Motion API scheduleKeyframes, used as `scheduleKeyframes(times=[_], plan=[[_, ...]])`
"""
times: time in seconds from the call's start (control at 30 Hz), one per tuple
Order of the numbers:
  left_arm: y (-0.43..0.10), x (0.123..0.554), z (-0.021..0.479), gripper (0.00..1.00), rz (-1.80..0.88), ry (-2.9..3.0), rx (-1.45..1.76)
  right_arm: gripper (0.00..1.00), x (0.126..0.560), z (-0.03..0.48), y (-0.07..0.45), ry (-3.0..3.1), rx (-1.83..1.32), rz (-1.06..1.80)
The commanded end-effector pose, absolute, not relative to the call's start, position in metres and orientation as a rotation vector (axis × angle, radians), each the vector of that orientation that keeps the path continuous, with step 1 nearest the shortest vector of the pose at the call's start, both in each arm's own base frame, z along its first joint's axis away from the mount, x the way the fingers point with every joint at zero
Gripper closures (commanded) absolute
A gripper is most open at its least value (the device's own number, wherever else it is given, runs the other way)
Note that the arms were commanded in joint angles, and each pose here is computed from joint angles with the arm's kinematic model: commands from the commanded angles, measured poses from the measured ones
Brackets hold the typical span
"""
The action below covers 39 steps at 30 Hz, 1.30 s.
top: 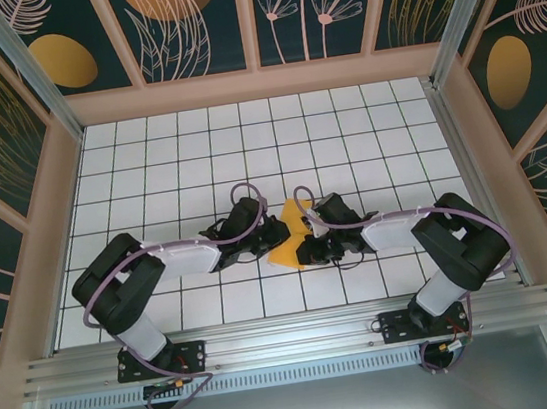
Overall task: Fold a paper plane with a square sheet of paper (pick it up from the middle)
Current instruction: Fold the triangle a second time at the center of the table.
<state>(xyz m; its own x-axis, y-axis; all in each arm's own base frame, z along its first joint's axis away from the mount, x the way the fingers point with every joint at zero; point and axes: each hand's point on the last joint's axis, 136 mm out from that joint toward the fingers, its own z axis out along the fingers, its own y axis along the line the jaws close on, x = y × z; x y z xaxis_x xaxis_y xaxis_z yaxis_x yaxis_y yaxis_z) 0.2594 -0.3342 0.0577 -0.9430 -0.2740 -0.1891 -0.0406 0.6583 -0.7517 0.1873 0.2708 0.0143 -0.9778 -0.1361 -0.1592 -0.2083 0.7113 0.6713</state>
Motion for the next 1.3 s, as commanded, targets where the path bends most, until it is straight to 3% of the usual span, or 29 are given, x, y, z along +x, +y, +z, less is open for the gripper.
scheduleKeyframes(times=[0.0, 0.17, 0.8, 1.03, 1.27], plan=[[-0.337, 0.246, 0.063, 0.93, -1.224, 2.604, -0.213, 0.88, 0.178, -0.008, 0.254, 2.897, -0.233, 1.016], [-0.339, 0.238, 0.047, 0.98, -1.217, 2.655, -0.226, 0.88, 0.177, -0.007, 0.254, 2.896, -0.233, 1.016], [-0.34, 0.228, 0.004, 0.95, -1.149, 2.752, -0.253, 0.88, 0.175, -0.014, 0.249, 2.921, -0.226, 0.984], [-0.319, 0.246, -0.009, 0.93, -0.876, 2.76, -0.279, 0.9, 0.171, -0.02, 0.239, 2.964, -0.23, 0.902], [-0.318, 0.264, -0.004, 0.92, -0.849, 2.724, -0.315, 0.91, 0.164, -0.029, 0.232, 3.006, -0.25, 0.858]])
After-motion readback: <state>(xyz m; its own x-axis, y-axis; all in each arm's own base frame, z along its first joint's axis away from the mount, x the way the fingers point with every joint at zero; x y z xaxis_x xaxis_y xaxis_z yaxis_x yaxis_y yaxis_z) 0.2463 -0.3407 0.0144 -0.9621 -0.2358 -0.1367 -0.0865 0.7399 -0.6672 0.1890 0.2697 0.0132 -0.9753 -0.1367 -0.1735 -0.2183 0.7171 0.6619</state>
